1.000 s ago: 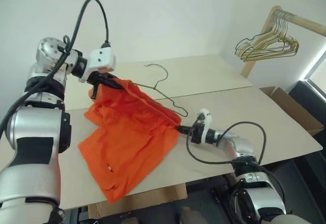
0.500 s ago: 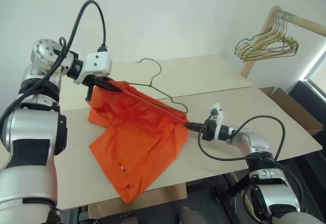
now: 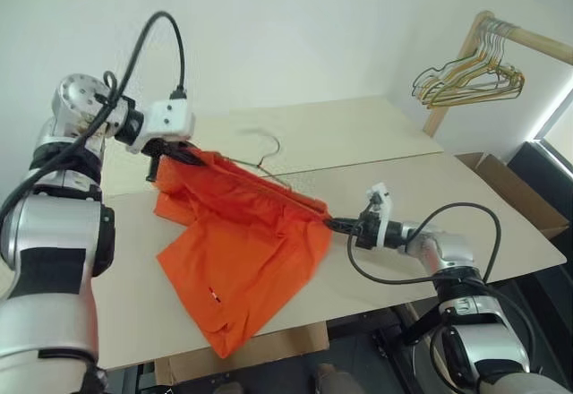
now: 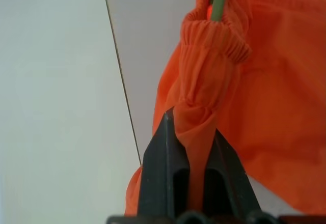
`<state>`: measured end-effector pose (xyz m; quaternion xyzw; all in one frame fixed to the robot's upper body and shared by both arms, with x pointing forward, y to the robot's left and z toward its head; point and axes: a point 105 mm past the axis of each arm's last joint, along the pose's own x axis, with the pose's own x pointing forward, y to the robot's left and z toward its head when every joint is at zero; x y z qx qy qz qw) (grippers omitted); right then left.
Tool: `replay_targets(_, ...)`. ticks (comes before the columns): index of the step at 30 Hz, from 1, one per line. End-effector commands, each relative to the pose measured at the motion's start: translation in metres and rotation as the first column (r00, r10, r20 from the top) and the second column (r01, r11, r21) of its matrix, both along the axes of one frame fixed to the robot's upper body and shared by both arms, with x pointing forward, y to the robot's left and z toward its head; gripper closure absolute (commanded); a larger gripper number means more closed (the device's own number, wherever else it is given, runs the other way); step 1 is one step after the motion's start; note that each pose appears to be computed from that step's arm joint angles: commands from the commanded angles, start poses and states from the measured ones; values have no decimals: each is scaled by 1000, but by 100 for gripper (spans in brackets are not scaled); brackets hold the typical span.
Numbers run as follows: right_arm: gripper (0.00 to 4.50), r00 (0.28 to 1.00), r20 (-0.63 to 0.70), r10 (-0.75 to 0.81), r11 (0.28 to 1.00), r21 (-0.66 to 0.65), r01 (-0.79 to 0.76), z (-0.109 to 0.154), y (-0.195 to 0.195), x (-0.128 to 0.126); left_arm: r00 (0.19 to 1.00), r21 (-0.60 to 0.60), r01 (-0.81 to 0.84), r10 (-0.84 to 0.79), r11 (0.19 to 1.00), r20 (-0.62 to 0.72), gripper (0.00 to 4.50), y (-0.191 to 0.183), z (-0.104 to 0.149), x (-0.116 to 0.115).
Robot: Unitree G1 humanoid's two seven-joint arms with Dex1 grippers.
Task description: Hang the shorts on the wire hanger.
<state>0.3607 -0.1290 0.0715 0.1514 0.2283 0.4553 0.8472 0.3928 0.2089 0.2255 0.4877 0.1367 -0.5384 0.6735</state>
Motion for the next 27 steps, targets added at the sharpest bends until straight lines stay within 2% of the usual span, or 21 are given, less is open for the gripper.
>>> replay_targets(1,444,996,86,4,998,-67,2,14,-16,3,994,-6,-44,45,999,102,450,8,17,5)
replay_targets(4,444,984,162,71,990,-133,-50,24,-16,0,991,-8,-49,50,999,125,450,6,13,8)
replay_targets(6,444,963,233,136,974,-209,-87,41,-15,0,992,-80,-35,44,996,120,450,-1,15,9)
replay_targets(7,444,947,271,173,964,-242,-107,51,-13,-1,993,-114,-25,38,993,112,450,-4,16,8)
replay_targets(9,444,898,369,240,939,-323,-119,95,-9,7,994,-141,-9,25,990,108,450,-8,13,8)
replay_targets(11,444,850,432,300,909,-401,-117,124,-7,11,992,-170,-14,35,985,117,450,-10,11,10)
replay_targets(14,444,785,480,392,848,-520,-106,145,-3,14,988,-252,-30,67,967,140,450,-16,12,15)
replay_targets(16,444,745,514,425,823,-562,-83,159,1,17,984,-262,-39,82,964,156,450,-16,9,17)
replay_targets(19,444,693,532,487,791,-605,-92,171,8,16,979,-292,-51,105,955,172,450,-17,6,19)
replay_targets(22,444,649,529,547,750,-655,-99,172,12,14,971,-355,-75,150,932,189,450,-18,9,24)
replay_targets(27,444,625,555,549,743,-667,-61,171,19,21,973,-369,-64,140,927,184,450,-20,7,22)
